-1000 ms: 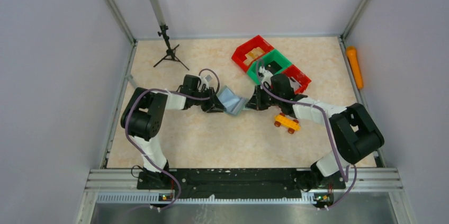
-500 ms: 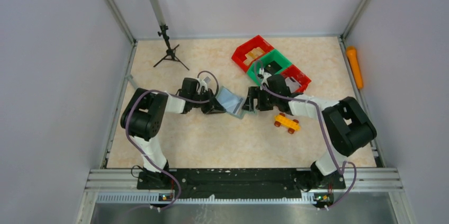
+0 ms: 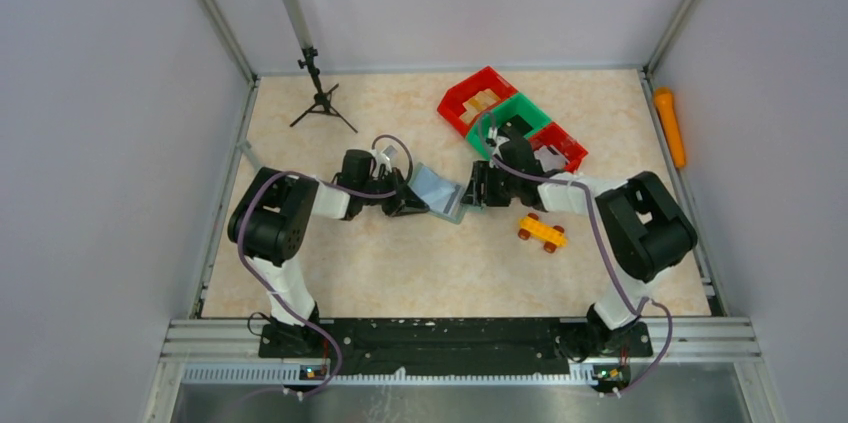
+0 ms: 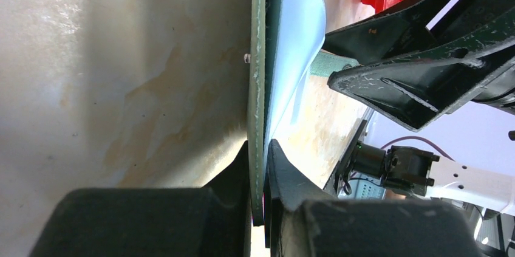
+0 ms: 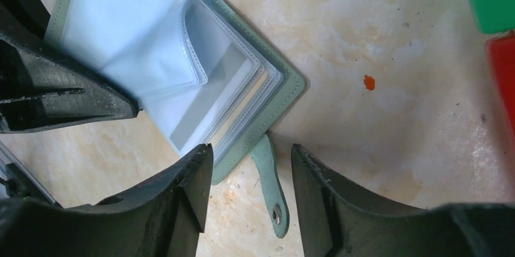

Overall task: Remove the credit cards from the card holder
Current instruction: Open the card holder at the center of the board.

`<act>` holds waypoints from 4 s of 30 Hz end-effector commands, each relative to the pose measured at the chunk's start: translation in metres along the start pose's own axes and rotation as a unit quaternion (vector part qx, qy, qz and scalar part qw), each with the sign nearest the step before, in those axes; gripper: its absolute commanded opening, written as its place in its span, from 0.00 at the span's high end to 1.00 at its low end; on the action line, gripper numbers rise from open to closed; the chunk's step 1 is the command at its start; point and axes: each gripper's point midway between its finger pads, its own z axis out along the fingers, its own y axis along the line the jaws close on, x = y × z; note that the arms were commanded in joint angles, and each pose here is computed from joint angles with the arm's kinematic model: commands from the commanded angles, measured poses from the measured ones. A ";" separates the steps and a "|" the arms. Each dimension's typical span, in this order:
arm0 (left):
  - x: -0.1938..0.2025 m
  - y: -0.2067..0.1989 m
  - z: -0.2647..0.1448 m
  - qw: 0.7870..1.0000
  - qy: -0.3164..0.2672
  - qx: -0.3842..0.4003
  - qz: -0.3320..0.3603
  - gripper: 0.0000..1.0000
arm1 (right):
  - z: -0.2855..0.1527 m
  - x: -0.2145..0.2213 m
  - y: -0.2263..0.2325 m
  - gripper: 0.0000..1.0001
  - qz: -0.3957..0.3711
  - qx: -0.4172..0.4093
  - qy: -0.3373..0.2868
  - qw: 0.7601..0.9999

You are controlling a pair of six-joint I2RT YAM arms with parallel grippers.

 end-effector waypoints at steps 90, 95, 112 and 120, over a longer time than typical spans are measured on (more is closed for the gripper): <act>-0.009 -0.053 -0.010 0.990 -0.007 0.028 0.141 0.91 | -0.021 -0.010 0.025 0.27 -0.054 -0.048 -0.001 0.997; -0.012 -0.074 -0.029 0.986 -0.030 0.111 0.122 0.92 | -0.021 -0.012 0.041 0.10 -0.023 -0.106 -0.017 0.994; -0.010 -0.132 -0.085 0.941 -0.091 0.301 0.123 0.92 | -0.065 -0.029 0.105 0.06 -0.041 -0.287 -0.105 0.951; -0.009 -0.132 -0.084 0.941 -0.087 0.305 0.117 0.93 | -0.098 -0.031 0.128 0.25 -0.073 -0.353 -0.146 0.921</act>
